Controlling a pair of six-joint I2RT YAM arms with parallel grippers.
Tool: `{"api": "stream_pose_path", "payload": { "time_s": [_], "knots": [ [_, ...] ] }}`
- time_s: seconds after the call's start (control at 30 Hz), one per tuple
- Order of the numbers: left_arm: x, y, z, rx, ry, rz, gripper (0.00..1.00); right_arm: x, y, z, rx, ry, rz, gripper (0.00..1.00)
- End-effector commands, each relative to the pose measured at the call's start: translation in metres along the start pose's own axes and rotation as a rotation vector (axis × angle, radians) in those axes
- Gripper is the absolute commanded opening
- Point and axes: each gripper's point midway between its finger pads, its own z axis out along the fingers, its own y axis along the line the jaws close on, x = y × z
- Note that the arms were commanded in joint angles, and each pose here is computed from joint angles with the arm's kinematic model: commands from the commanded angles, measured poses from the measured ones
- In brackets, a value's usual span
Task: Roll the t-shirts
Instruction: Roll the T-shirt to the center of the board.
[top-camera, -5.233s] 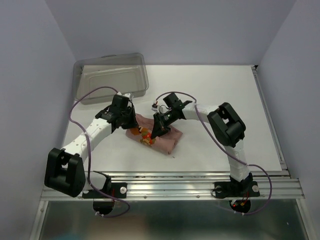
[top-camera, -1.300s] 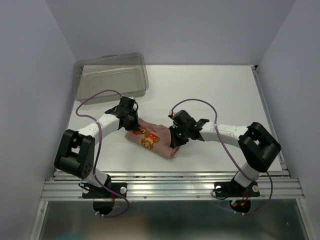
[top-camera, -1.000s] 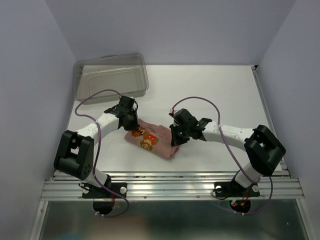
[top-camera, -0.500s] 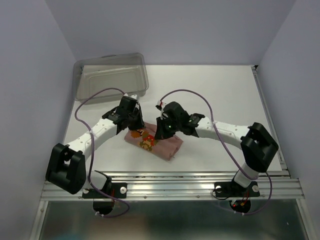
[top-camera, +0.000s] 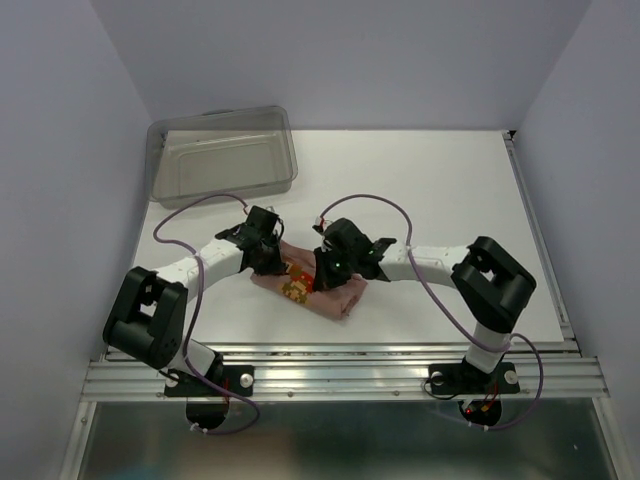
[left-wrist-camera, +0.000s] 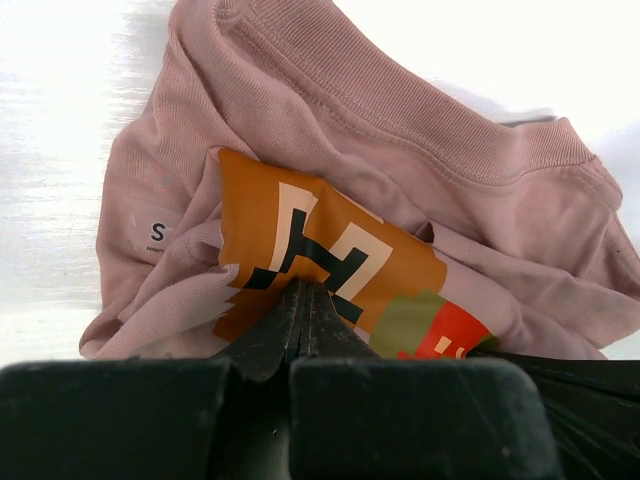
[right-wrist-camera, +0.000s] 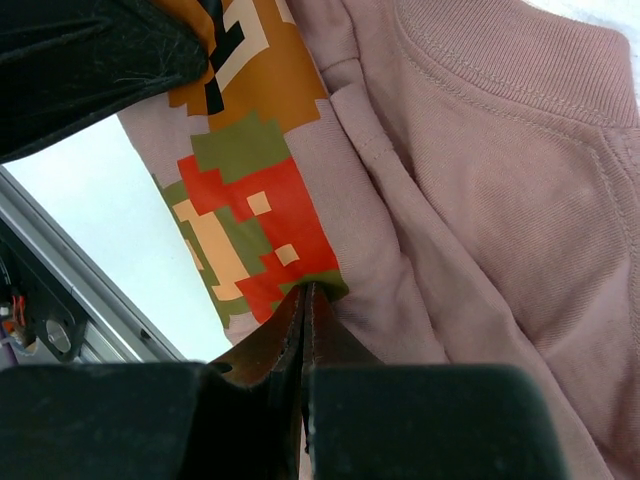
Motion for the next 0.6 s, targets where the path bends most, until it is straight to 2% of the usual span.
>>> {"api": "stream_pose_path", "payload": {
  "time_s": [0.0,0.23,0.33,0.5,0.57],
  "knots": [
    [-0.017,0.008,-0.004,-0.056,-0.06,0.004,0.0,0.01,-0.011,-0.011,0.049,0.018,-0.035,0.01],
    [-0.056,-0.001,-0.041,-0.032,-0.155,0.008,0.0,-0.027,0.015,-0.047,0.03,-0.082,-0.125,0.01],
    [-0.069,-0.007,-0.059,-0.006,-0.187,0.007,0.0,-0.04,0.018,-0.059,0.09,-0.124,-0.2,0.03],
    [-0.102,-0.013,-0.103,0.024,-0.289,-0.012,0.0,-0.044,0.025,-0.064,0.235,-0.162,-0.373,0.25],
    [-0.115,-0.011,-0.122,0.03,-0.339,-0.027,0.0,-0.049,0.033,-0.065,0.267,-0.184,-0.429,0.41]
  ]
}}
